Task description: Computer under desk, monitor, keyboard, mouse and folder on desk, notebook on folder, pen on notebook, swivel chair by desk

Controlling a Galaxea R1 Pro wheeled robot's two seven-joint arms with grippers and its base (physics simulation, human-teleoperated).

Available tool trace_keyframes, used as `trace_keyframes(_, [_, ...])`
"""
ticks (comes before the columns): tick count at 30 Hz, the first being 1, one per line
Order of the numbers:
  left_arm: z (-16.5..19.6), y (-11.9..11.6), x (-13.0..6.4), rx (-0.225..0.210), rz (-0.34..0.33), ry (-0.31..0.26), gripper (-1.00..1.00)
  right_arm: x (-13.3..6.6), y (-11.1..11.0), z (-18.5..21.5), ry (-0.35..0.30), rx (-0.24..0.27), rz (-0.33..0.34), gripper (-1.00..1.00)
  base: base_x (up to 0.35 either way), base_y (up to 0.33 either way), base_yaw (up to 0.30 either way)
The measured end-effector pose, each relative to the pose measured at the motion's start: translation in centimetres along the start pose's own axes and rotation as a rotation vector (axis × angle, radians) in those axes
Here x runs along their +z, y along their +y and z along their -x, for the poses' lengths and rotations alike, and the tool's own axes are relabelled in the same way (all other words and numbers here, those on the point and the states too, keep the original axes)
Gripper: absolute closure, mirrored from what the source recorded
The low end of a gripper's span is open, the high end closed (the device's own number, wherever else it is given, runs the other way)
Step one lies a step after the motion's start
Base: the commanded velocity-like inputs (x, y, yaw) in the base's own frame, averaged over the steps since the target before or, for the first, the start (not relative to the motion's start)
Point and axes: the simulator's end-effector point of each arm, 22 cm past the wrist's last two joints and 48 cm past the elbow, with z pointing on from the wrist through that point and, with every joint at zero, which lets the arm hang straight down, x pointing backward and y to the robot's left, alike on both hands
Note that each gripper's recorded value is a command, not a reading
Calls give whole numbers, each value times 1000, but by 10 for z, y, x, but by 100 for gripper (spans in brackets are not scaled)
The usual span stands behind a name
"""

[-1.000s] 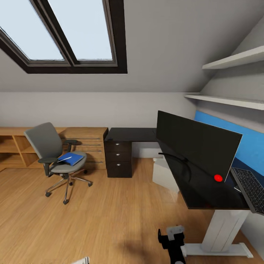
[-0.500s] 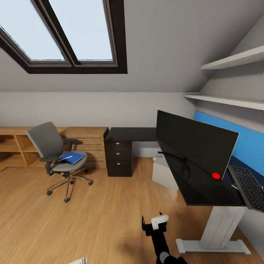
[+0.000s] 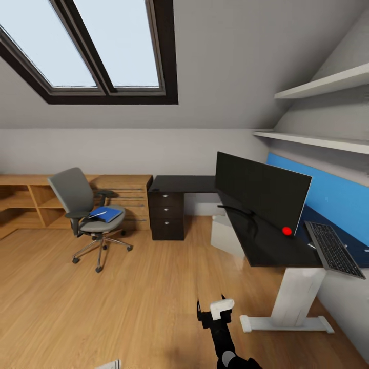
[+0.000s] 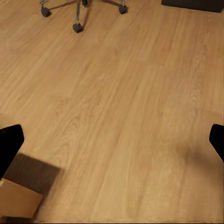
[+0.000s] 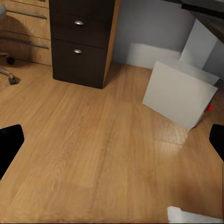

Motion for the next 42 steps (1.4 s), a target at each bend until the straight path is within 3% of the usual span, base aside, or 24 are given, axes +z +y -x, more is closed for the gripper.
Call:
trace_keyframes(15, [0,1,0,0,3,1,-100,0,0,0,0,0,-1,-100,-250,-227,0])
trace_keyframes(30, [-2,6,1,3,11,8,-100,0,-3,1,0,4,-9,-100,-46,-330,0])
trace_keyframes(36, [-8,28,6,19,35,37,-100,0,-3,1,2,8,-15,-100,-1,-340,0])
trace_keyframes(42, [-14,39,8,-6,56,77,-100,0,-5,-8,44,0,-23,-100,0,-126,0])
